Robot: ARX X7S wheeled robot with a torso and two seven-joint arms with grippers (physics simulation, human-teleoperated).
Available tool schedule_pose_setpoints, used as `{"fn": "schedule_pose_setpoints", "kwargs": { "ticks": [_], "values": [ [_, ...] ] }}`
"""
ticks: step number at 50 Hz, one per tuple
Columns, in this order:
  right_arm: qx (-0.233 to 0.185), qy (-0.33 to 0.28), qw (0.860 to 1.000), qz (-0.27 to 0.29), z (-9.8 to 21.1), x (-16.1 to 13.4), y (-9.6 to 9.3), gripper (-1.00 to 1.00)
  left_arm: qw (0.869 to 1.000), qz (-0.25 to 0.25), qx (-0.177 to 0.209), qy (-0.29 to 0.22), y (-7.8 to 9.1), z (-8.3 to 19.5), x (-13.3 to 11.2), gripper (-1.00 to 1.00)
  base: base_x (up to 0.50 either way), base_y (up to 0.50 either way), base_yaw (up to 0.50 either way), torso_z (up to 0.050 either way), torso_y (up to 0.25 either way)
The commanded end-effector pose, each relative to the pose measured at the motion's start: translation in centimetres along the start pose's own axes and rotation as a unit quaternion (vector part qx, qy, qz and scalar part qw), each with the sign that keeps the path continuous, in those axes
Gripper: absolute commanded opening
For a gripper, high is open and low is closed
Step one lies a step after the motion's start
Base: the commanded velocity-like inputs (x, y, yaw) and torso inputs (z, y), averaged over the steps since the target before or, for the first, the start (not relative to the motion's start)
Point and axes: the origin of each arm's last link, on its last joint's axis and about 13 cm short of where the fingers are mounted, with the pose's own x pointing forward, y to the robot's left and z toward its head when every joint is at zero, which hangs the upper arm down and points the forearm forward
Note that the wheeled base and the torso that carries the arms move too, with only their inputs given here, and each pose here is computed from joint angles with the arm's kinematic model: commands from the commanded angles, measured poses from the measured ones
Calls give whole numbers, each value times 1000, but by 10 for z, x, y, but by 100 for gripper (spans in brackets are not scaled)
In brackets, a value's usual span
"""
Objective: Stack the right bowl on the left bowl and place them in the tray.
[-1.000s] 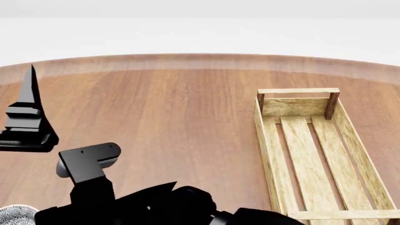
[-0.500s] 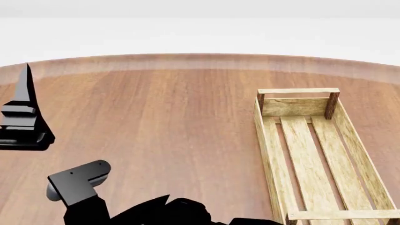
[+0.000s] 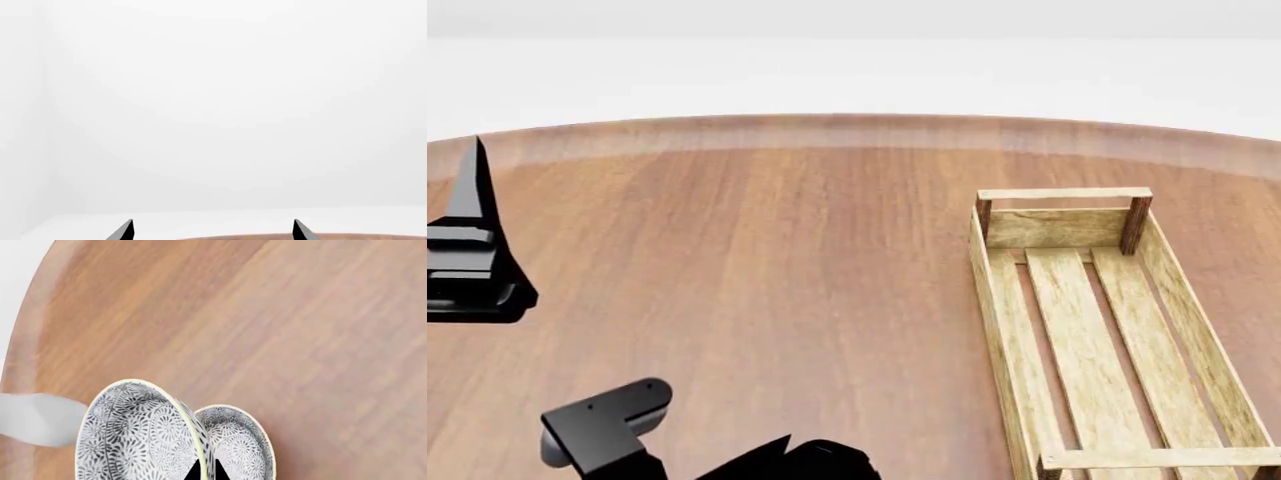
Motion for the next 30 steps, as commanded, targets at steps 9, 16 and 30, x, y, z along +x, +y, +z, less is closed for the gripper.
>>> {"fn": "schedule_pose_setpoints", "kwargs": {
  "ticks": [9,16,30],
  "values": [
    [2,4,1000,7,0,0,0,-100,1000,-17,5,-9,0,-1,-3,100,0,0,0,0,-11],
    [2,2,1000,5,0,0,-2,-100,1000,-16,9,-7,-1,-2,-2,100,0,0,0,0,-250],
    [5,-7,1000,0,3,0,-3,-100,1000,-23,1,-8,-2,-4,-3,100,0,0,0,0,-206]
  ]
}}
